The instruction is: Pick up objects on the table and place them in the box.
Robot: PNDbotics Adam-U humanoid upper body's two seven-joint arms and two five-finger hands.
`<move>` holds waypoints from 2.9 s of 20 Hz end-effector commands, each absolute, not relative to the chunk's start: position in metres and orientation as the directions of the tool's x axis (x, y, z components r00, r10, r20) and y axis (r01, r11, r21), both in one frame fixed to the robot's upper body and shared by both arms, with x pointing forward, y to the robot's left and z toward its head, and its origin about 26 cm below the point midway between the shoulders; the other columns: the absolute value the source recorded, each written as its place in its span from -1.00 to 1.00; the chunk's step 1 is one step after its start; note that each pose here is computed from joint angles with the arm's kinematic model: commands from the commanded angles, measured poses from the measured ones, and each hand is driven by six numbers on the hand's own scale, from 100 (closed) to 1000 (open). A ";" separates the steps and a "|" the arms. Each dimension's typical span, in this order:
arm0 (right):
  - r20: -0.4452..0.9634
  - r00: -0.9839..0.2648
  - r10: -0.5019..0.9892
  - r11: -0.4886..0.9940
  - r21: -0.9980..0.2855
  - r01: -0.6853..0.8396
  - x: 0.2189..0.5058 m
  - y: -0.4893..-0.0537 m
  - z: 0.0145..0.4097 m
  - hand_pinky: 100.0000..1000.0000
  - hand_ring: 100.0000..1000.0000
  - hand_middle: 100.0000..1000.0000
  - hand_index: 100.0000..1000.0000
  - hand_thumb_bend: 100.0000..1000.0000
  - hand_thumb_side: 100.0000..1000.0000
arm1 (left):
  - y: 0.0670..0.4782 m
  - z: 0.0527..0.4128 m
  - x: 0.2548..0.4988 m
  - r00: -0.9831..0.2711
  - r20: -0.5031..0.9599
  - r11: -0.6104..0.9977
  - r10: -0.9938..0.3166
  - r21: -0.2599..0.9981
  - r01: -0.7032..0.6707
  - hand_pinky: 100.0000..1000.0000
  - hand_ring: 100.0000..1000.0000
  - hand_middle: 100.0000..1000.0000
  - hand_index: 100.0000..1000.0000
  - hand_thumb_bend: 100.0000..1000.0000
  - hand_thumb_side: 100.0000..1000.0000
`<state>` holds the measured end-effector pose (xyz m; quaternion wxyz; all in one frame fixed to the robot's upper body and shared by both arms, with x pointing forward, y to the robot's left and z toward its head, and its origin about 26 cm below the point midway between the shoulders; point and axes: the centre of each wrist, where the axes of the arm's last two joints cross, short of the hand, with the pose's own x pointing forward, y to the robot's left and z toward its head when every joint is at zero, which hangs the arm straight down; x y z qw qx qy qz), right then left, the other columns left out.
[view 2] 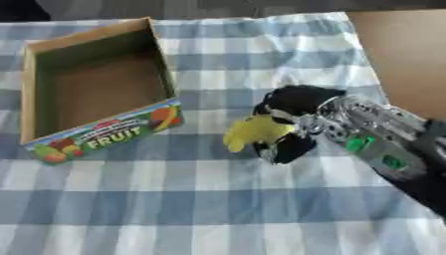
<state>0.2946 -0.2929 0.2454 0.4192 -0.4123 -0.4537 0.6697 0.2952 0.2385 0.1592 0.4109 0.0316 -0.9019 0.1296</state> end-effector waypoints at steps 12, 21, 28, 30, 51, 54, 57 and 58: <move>-0.190 -0.296 0.936 -0.159 -0.979 0.129 0.293 -0.289 0.296 0.61 0.27 -0.63 0.08 -1.00 -0.78 | 0.239 0.167 0.293 -0.682 0.730 0.969 0.041 -0.195 -0.151 0.25 0.21 0.18 0.76 -1.00 0.36; -0.221 -0.338 0.915 -0.101 -0.936 0.338 0.291 -0.250 0.351 0.58 0.19 -0.70 0.00 -1.00 -0.71 | 0.239 0.167 0.293 -0.679 0.732 0.973 0.042 -0.185 -0.139 0.26 0.21 0.17 0.76 -1.00 0.36; -0.254 -0.373 0.892 -0.090 -0.910 0.406 0.323 -0.203 0.376 0.56 0.14 -0.74 -0.06 -1.00 -0.68 | 0.236 0.168 0.293 -0.678 0.733 0.976 0.052 -0.181 -0.121 0.25 0.21 0.17 0.76 -1.00 0.36; -0.247 -0.381 0.891 -0.077 -0.909 0.410 0.336 -0.193 0.377 0.55 0.12 -0.75 -0.08 -1.00 -0.65 | 0.236 0.168 0.293 -0.677 0.734 0.977 0.056 -0.181 -0.115 0.25 0.21 0.17 0.76 -1.00 0.36; -0.304 -0.297 0.905 -0.151 -0.884 0.443 0.460 -0.092 0.293 0.54 0.08 -0.70 -0.06 -1.00 -0.56 | 0.223 0.176 0.296 -0.682 0.723 0.985 0.109 -0.170 -0.022 0.24 0.21 0.18 0.76 -1.00 0.37; -0.274 -0.285 0.918 -0.146 -0.905 0.399 0.467 -0.096 0.277 0.54 0.09 -0.69 -0.04 -1.00 -0.58 | 0.223 0.176 0.297 -0.683 0.722 0.985 0.113 -0.172 -0.019 0.24 0.21 0.18 0.76 -1.00 0.37; -0.254 -0.278 0.926 -0.140 -0.917 0.374 0.470 -0.096 0.266 0.54 0.09 -0.69 -0.04 -1.00 -0.60 | 0.222 0.176 0.297 -0.682 0.722 0.984 0.115 -0.175 -0.018 0.24 0.21 0.18 0.76 -1.00 0.37; -0.251 -0.276 0.928 -0.139 -0.919 0.369 0.471 -0.096 0.264 0.54 0.09 -0.69 -0.04 -1.00 -0.60 | 0.222 0.176 0.297 -0.683 0.722 0.984 0.116 -0.175 -0.018 0.24 0.21 0.18 0.76 -1.00 0.37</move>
